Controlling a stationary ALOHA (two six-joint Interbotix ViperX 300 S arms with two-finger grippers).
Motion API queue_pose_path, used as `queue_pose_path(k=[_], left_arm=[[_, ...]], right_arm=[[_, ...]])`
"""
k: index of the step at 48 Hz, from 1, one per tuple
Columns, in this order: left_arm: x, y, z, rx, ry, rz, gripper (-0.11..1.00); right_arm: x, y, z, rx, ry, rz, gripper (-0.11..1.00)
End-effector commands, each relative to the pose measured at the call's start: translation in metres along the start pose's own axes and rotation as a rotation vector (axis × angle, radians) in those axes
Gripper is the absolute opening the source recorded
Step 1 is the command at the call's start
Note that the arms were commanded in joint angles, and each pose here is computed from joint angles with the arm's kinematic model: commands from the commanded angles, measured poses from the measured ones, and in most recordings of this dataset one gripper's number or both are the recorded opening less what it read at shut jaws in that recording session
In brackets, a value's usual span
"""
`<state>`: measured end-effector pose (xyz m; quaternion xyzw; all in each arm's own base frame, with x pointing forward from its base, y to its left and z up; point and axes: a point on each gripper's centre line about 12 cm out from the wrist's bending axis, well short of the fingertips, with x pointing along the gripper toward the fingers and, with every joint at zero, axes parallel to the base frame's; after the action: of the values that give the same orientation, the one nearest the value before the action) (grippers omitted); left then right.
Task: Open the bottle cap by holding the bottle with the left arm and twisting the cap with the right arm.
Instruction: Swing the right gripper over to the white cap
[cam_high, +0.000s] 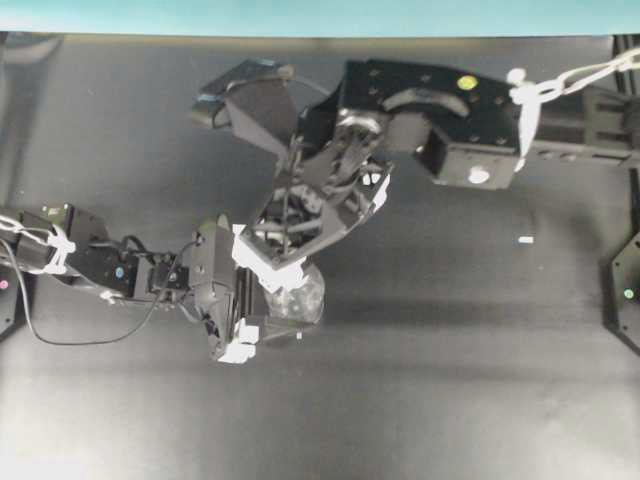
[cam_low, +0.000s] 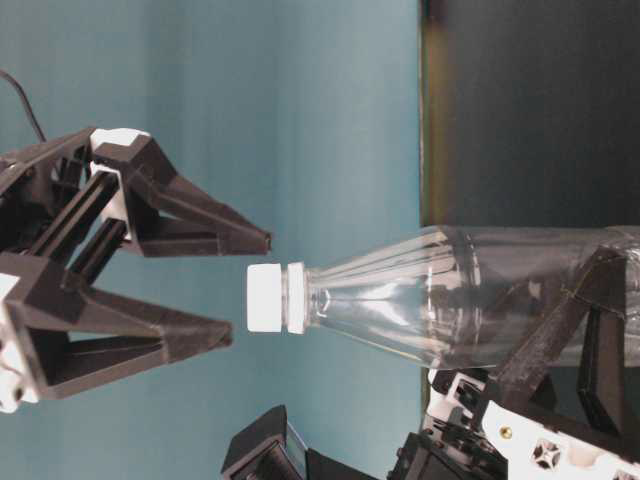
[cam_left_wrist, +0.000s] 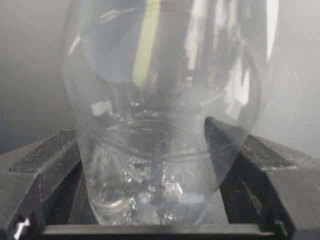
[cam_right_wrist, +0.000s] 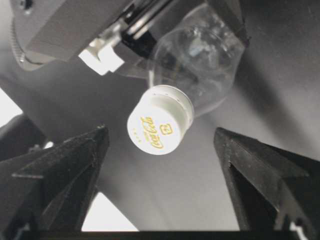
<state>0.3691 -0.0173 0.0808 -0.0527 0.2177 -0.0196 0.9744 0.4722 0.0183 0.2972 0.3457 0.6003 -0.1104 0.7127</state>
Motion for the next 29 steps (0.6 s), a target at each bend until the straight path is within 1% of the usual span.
queue_pose_path(k=[1, 8, 12, 16, 19, 21, 23, 29], left_arm=[[0.0008, -0.0006, -0.0063, -0.004, 0.022, -0.002, 0.82], [0.0011, -0.0012, -0.0058, -0.004, 0.021, -0.004, 0.82], [0.0011, -0.0014, -0.0058, -0.003, 0.021, -0.005, 0.82], [0.0011, -0.0008, -0.0058, -0.003, 0.021, -0.003, 0.82], [0.0011, -0.0008, -0.0059, -0.003, 0.022, -0.003, 0.82], [0.0011, -0.0007, -0.0059, -0.004, 0.022, -0.002, 0.82], [0.0008, -0.0007, -0.0066, -0.005, 0.025, -0.003, 0.82], [0.0005, -0.0006, -0.0073, -0.005, 0.028, -0.002, 0.82]], right_arm=[[0.0030, 0.0108, -0.0076, -0.048, 0.005, -0.005, 0.79], [0.0067, 0.0105, -0.0071, -0.051, 0.007, -0.017, 0.78], [0.0078, 0.0110, -0.0076, -0.056, 0.006, -0.021, 0.75], [0.0081, 0.0120, -0.0086, -0.063, 0.007, -0.021, 0.68], [0.0085, 0.0128, -0.0099, -0.072, 0.011, -0.023, 0.56], [0.0079, 0.0141, -0.0109, -0.087, 0.012, -0.022, 0.47], [0.0074, 0.0167, -0.0117, -0.114, 0.013, -0.021, 0.39], [0.0088, 0.0201, -0.0154, -0.196, 0.033, -0.030, 0.38]])
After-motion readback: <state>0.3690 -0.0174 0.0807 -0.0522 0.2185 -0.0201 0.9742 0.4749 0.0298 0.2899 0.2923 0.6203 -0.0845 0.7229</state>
